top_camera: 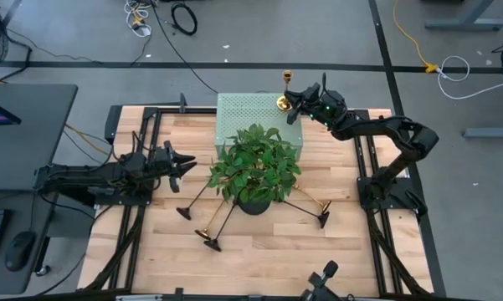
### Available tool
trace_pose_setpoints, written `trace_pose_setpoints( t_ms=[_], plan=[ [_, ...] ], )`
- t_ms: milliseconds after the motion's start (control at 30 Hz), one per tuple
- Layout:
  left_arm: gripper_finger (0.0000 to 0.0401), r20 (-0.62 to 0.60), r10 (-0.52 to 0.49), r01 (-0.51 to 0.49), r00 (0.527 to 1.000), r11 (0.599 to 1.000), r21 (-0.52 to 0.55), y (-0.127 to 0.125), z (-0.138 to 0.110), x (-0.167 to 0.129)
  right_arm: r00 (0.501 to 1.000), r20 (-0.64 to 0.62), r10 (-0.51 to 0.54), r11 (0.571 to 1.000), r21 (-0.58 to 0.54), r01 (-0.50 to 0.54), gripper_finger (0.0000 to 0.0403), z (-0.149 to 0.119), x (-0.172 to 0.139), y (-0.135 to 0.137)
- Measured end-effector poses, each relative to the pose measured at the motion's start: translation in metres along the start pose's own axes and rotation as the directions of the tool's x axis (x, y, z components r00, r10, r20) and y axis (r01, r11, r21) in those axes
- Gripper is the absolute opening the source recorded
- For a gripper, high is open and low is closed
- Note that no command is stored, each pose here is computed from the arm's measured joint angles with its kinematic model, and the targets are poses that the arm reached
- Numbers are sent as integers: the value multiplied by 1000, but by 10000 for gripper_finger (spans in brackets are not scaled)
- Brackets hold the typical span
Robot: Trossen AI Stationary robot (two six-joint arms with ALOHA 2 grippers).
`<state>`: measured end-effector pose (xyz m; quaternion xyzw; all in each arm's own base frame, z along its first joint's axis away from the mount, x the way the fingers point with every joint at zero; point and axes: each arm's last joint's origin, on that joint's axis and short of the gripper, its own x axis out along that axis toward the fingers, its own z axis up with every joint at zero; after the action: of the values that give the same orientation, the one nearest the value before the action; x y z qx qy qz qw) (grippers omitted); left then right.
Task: Pick & Place candle stick holders
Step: Put the top gold candle holder on the shelf, then put the right gold candle holder on the shelf aligned with the other gold candle holder
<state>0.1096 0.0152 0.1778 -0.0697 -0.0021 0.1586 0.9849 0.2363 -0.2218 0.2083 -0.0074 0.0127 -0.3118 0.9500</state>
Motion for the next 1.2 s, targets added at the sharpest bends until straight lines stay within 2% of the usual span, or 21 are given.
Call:
trace_pose_setpoints(
  t_ms=[267,433,767,933,1200],
  plan=[
    [99,1,0,0,1000,1000,0,0,0,0,1000,-1,-1,1000,2,1,48,0,0,0],
    [99,1,0,0,1000,1000,0,0,0,0,999,-2,-36,999,21,36,57,0,0,-1],
    [99,1,0,0,1000,1000,0,0,0,0,1000,7,-8,1000,23,8,83,6,-3,2],
    [99,1,0,0,1000,1000,0,0,0,0,999,-32,-37,999,19,38,107,6,-5,2],
    [99,1,4,-4,1000,1000,8,0,0,0,997,-61,-41,999,-24,40,158,26,-19,9]
  ],
)
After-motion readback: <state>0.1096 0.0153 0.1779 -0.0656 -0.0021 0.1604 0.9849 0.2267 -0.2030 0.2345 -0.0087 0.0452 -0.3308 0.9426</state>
